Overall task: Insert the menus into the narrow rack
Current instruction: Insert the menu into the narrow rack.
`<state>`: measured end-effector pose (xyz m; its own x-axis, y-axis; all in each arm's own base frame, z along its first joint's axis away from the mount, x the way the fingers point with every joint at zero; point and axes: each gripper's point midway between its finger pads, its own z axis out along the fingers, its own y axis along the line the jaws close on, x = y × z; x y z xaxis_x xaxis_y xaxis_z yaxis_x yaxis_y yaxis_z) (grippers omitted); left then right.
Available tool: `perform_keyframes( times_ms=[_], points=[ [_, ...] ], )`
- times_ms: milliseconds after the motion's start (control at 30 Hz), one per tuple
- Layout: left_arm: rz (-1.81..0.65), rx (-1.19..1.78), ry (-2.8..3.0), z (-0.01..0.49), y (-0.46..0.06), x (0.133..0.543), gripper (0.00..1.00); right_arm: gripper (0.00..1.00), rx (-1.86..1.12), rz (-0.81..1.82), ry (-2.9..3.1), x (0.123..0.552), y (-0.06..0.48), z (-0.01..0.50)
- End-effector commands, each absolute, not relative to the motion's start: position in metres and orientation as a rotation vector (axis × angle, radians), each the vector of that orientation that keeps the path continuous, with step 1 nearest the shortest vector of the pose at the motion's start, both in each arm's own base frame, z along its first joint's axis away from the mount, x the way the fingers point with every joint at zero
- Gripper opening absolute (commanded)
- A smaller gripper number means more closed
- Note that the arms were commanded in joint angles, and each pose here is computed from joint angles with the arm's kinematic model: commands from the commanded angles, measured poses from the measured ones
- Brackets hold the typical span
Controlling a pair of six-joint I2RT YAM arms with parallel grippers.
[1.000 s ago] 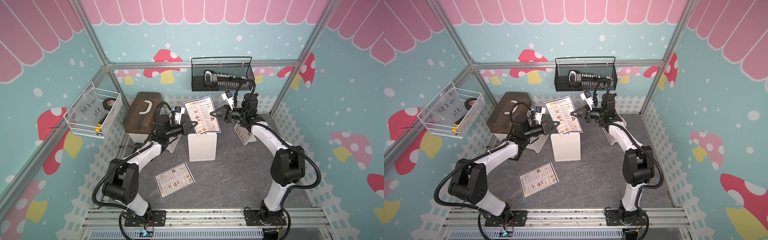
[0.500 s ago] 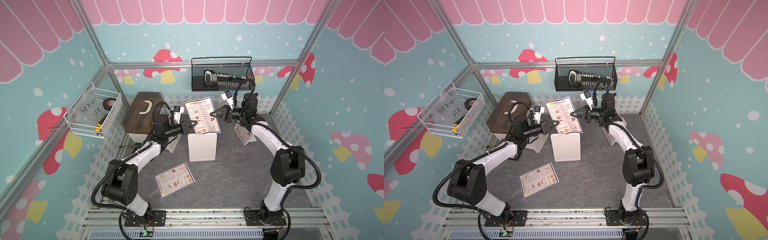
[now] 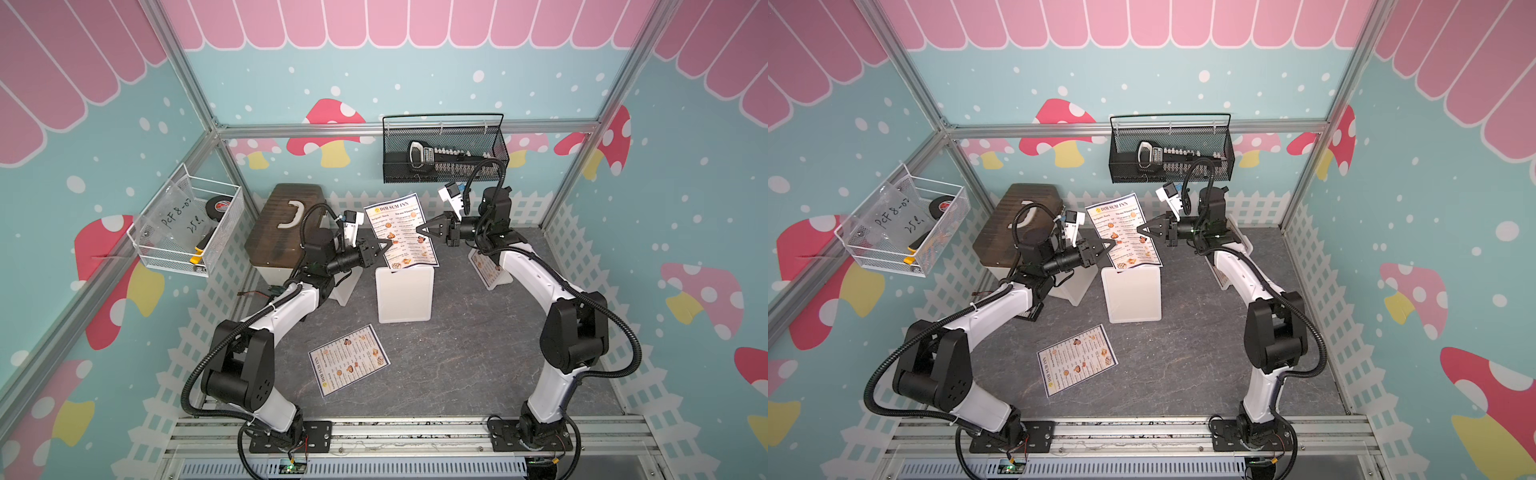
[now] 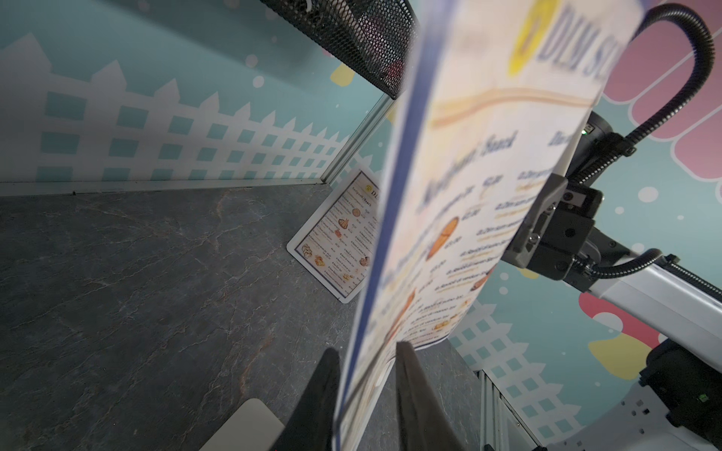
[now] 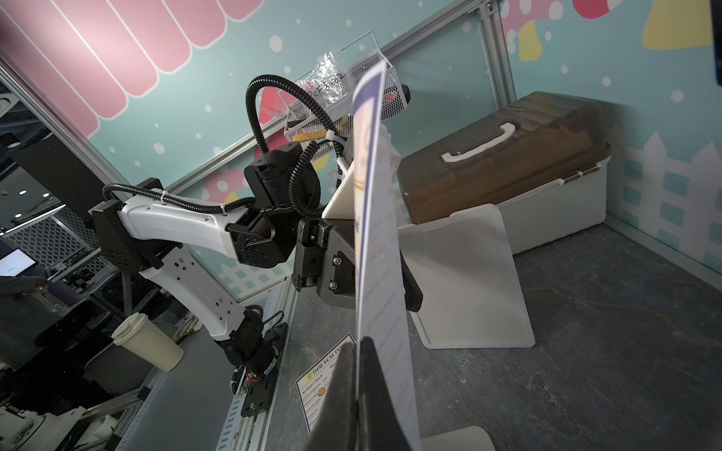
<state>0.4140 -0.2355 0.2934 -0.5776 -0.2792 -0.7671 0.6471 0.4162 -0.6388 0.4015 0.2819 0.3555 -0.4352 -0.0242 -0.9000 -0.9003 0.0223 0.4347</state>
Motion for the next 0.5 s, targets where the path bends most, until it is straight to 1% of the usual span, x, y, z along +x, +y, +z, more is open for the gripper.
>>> perform_keyframes(
  times_ms=[0,200,467],
  points=[
    [-1.295,0.314,1.729,0.308,-0.229,0.411,0.28,0.00,-0.968,1.487,1.564,0.406,0.285,0.353],
    [-1.297,0.310,1.721,0.310,-0.228,0.412,0.37,0.00,-0.946,1.473,1.581,0.411,0.286,0.349],
    [-1.300,0.311,1.721,0.310,-0.227,0.412,0.40,0.00,-0.938,1.441,1.618,0.421,0.287,0.337]
  ],
)
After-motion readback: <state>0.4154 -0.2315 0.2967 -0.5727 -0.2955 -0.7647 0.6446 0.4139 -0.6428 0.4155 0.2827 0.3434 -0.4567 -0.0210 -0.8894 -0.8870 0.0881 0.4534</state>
